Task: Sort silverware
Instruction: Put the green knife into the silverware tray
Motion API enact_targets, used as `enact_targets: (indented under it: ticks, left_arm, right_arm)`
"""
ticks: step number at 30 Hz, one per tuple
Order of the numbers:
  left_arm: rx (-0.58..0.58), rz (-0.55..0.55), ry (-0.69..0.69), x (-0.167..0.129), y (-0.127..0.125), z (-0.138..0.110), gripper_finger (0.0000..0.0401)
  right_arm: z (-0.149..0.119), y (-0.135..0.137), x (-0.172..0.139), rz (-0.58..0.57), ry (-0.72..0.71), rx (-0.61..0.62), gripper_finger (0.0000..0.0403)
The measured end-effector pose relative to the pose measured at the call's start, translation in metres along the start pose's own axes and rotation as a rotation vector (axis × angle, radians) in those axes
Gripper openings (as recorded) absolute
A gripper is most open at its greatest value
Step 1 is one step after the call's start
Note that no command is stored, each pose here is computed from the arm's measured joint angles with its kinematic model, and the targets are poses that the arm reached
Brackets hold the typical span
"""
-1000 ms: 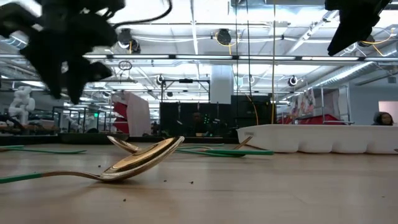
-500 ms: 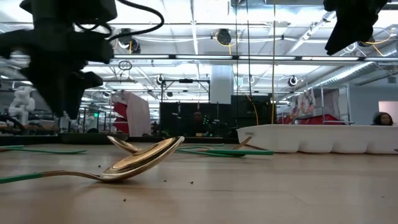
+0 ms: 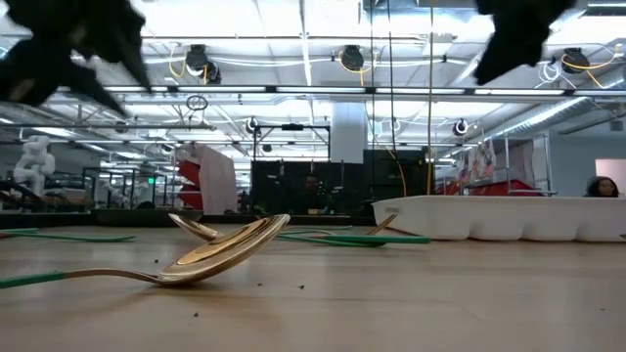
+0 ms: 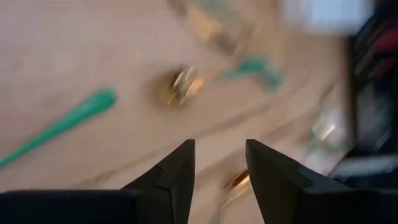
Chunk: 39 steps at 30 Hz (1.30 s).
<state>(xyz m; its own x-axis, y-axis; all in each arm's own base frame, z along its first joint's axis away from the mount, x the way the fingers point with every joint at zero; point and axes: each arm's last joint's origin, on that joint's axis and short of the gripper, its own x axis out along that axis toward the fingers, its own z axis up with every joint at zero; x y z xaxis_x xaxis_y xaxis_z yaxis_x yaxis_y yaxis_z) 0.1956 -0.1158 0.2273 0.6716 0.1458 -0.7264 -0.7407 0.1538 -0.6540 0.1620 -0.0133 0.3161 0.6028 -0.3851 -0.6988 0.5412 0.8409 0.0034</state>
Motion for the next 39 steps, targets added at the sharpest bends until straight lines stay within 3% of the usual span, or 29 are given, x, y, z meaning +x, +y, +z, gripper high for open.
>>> enact_targets:
  ticks: [3, 8, 13, 18, 20, 23, 26, 31, 36, 39]
  left_arm:
    - [-0.058, -0.019, -0.127, -0.025, -0.007, 0.008, 0.015]
    - [0.047, 0.055, -0.175, -0.071, -0.016, 0.026, 0.015]
    - [0.241, -0.014, -0.271, -0.121, -0.032, 0.05, 0.015]
    - [0.462, -0.065, -0.271, -0.153, -0.037, 0.067, 0.015]
    - [0.561, -0.024, -0.225, -0.155, -0.032, 0.069, 0.015]
    - [0.719, 0.146, -0.179, -0.147, -0.016, 0.069, 0.015]
    - [0.795, 0.294, -0.101, -0.129, 0.0, 0.061, 0.015]
    - [0.611, 0.444, 0.037, -0.078, 0.033, 0.032, 0.015]
    - [0.321, 0.619, 0.014, -0.028, 0.081, 0.012, 0.015]
    - [0.236, 0.734, -0.009, -0.018, 0.085, 0.004, 0.015]
  right_arm:
    - [0.015, 0.013, 0.023, 0.047, -0.03, -0.036, 0.0142]
    - [0.033, 0.044, 0.078, 0.199, -0.036, -0.02, 0.0142]
    - [0.052, 0.084, 0.126, 0.287, -0.094, 0.054, 0.0142]
    - [0.074, 0.133, 0.163, 0.283, -0.049, -0.011, 0.0142]
    - [0.081, 0.153, 0.175, 0.292, -0.036, -0.046, 0.0142]
    - [0.089, 0.177, 0.185, 0.319, -0.004, -0.087, 0.0142]
    - [0.091, 0.188, 0.179, 0.338, 0.061, -0.129, 0.0142]
    - [0.084, 0.187, 0.147, 0.284, 0.135, -0.234, 0.0142]
    - [0.087, 0.167, 0.098, 0.222, 0.153, -0.29, 0.0141]
    - [0.09, 0.146, 0.064, 0.164, 0.147, -0.276, 0.0141]
